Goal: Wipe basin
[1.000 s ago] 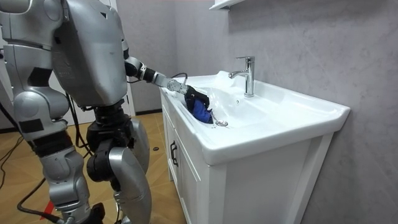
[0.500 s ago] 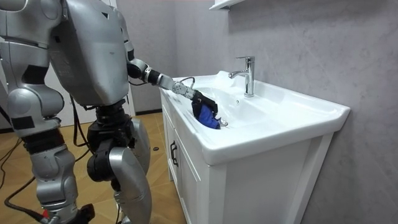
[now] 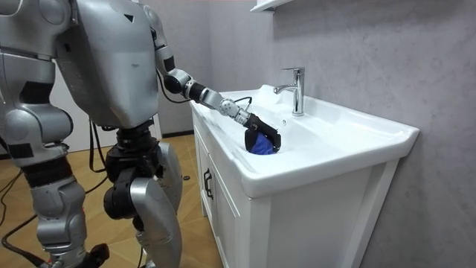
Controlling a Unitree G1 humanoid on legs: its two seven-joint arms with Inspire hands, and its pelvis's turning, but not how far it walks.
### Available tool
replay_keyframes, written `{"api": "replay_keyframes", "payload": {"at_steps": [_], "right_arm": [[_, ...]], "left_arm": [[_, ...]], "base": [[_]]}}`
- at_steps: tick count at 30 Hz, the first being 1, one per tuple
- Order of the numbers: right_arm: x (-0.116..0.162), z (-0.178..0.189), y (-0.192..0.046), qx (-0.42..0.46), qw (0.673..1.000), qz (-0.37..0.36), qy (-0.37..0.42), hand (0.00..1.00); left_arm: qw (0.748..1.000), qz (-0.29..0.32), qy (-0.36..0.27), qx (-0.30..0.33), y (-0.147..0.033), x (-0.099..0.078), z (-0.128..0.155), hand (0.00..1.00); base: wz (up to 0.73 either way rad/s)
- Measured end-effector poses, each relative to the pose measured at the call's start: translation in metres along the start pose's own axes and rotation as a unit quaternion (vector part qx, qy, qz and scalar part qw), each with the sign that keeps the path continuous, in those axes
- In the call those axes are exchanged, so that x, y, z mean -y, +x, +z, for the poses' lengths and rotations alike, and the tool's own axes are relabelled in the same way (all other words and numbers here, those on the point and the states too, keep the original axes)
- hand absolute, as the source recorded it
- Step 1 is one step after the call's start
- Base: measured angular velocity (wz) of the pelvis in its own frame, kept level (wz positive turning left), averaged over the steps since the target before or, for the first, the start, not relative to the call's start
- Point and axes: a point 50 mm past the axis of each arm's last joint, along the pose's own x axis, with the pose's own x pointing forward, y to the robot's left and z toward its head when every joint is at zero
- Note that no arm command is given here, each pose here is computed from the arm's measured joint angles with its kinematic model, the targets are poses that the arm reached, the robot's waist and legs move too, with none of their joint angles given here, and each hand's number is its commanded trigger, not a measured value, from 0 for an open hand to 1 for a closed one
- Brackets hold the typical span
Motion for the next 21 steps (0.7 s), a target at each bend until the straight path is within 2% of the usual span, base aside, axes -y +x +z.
{"api": "replay_keyframes", "payload": {"at_steps": [9,14,21], "right_arm": [[-0.004,-0.016,0.0,-0.023,1.0,0.005,0.004,0.0],[-0.005,-0.021,-0.001,-0.029,1.0,0.004,0.003,0.0],[-0.002,-0.017,-0.001,-0.021,1.0,0.0,0.007,0.0]], "left_arm": [[1.0,0.024,0.002,-0.009,0.001,-0.005,-0.004,1.0],[0.999,0.048,0.003,-0.018,0.002,-0.017,-0.009,1.0],[0.995,0.074,0.041,-0.046,0.013,-0.032,-0.024,1.0]], "base": [[-0.03],[-0.08],[0.0]]}}
